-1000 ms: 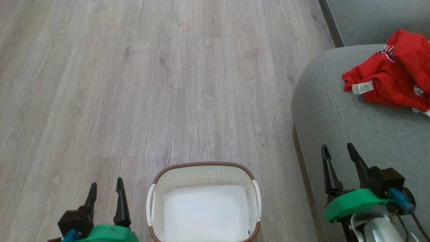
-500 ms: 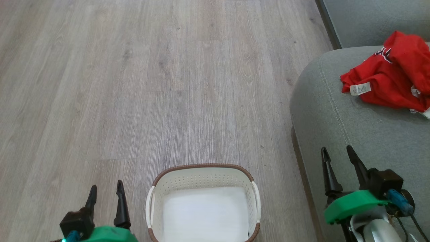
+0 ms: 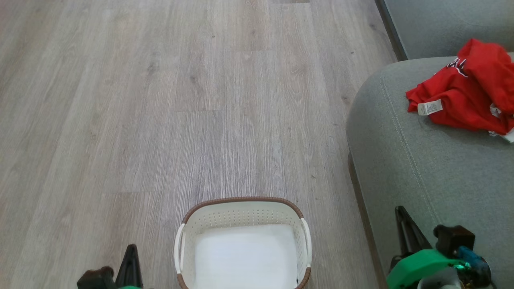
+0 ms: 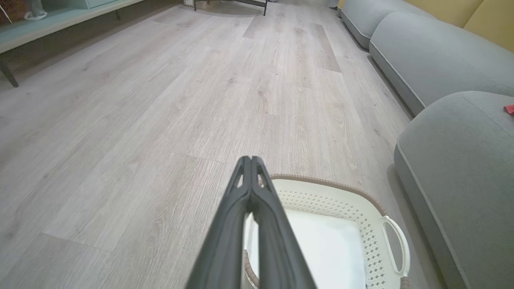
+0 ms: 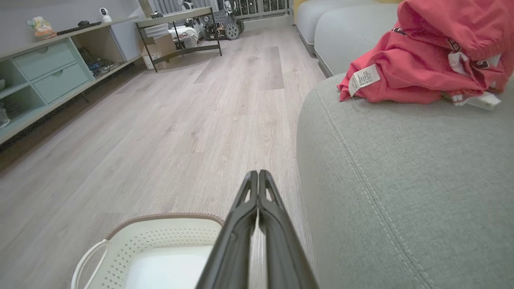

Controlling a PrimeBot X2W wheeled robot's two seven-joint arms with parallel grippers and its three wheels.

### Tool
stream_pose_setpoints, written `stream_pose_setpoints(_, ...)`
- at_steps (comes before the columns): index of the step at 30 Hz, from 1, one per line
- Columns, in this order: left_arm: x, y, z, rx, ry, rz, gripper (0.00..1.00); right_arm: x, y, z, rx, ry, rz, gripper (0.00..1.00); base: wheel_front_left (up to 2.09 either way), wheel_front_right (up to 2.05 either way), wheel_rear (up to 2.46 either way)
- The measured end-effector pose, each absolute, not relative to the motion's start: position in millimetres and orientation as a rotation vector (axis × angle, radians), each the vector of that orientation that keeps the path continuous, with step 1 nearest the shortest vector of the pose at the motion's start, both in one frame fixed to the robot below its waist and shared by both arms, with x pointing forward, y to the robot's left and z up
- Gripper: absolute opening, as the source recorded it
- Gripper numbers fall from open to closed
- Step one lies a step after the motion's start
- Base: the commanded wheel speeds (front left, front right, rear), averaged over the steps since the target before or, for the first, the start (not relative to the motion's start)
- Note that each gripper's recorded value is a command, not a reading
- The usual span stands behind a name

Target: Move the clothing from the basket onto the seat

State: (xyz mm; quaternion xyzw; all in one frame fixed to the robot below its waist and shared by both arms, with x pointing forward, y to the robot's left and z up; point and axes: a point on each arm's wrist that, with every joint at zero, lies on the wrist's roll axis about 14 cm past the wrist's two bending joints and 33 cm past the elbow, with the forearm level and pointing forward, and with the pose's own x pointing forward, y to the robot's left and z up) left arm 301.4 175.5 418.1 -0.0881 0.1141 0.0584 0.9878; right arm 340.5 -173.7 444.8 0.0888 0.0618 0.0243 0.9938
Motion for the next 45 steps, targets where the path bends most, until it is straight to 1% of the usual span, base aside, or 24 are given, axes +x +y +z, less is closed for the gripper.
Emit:
stream_pose_setpoints(14, 305, 178, 414, -0.333, 0.266, 0.144, 0.0, 343, -182, 444, 0.332, 0.138, -0.004, 0.0, 0.0, 0.0, 0.0)
stream_pose_setpoints(45, 322, 182, 418, -0.679, 0.284, 0.181, 0.0, 350, -195, 447, 0.671, 0.145, -0.091, 0.0, 0.0, 0.0, 0.0)
